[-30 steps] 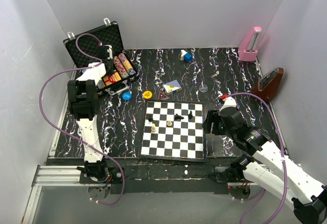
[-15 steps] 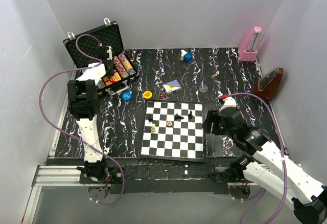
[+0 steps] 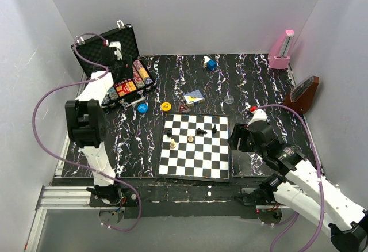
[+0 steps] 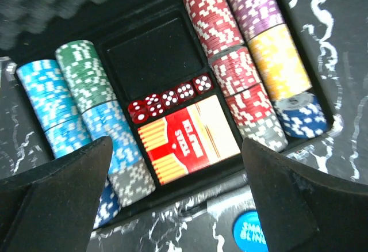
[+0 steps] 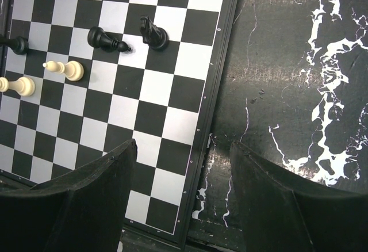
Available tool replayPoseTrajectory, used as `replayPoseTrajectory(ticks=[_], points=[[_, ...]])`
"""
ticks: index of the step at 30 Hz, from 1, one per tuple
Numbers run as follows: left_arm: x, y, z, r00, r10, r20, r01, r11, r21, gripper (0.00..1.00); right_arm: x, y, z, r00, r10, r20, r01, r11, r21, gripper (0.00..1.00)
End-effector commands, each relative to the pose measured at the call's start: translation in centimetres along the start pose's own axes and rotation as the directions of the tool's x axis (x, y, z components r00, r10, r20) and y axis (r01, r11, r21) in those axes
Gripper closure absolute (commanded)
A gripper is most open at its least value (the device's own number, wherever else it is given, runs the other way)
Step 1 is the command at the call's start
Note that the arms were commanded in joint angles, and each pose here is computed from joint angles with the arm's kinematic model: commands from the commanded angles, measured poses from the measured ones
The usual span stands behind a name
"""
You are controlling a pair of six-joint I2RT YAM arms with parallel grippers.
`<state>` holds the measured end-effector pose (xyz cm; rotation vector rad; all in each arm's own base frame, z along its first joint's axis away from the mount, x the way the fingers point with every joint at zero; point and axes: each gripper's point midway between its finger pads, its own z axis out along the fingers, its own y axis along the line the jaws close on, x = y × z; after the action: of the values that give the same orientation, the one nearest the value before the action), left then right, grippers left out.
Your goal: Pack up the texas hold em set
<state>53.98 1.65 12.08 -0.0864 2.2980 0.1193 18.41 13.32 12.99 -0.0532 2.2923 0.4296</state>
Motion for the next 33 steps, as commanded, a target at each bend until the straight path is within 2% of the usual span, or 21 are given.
replayPoseTrajectory(ticks=[1,7,9,11,15,17,19,22,26,33], points=[[-6.1,0.1,-6.7,0.973,-0.029,0.231,0.021,0.999,0.036,0.02,-1.2,0.2,-0.3,0.998,-0.003,0.062,0.003,1.000,-0.010,0.27],[-7.2,0.8,-13.1,0.928,-0.063,0.368,0.050,0.998,0.046,0.02,-3.4,0.4,-0.9,0.990,-0.051,0.129,0.052,0.999,-0.001,0.23],[-6.9,0.6,-14.9,0.919,-0.085,0.384,0.061,0.995,0.075,0.02,-4.5,0.9,-1.2,0.985,-0.081,0.149,0.083,0.996,-0.009,0.20],[-6.0,0.1,-16.4,0.921,-0.111,0.372,0.074,0.991,0.114,0.02,-5.6,1.7,-1.2,0.979,-0.132,0.154,0.137,0.990,-0.024,0.19],[-3.2,-2.5,-18.1,0.960,-0.118,0.253,0.052,0.966,0.253,0.02,-8.1,3.6,-0.3,0.972,-0.202,0.118,0.206,0.978,-0.024,0.14],[-2.0,-3.5,-18.5,0.963,-0.172,0.209,0.102,0.946,0.309,0.02,-9.6,4.7,0.5,0.968,-0.224,0.112,0.228,0.973,-0.024,0.12],[-0.9,-4.6,-18.9,0.966,-0.203,0.163,0.131,0.921,0.367,0.02,-10.8,6.1,2.0,0.963,-0.253,0.091,0.257,0.966,-0.037,0.11],[0.9,-4.7,-18.3,0.967,-0.235,0.095,0.187,0.915,0.356,0.02,-13.2,8.8,4.2,0.953,-0.290,0.085,0.296,0.952,-0.072,0.11],[1.6,-6.0,-18.0,0.966,-0.258,0.033,0.224,0.890,0.396,0.02,-14.3,11.2,9.6,0.929,-0.368,0.027,0.369,0.924,-0.103,0.10],[2.0,-6.4,-17.8,0.971,-0.236,0.025,0.208,0.898,0.388,0.02,-13.9,13.3,18.8,0.903,-0.405,-0.143,0.377,0.907,-0.185,0.09]])
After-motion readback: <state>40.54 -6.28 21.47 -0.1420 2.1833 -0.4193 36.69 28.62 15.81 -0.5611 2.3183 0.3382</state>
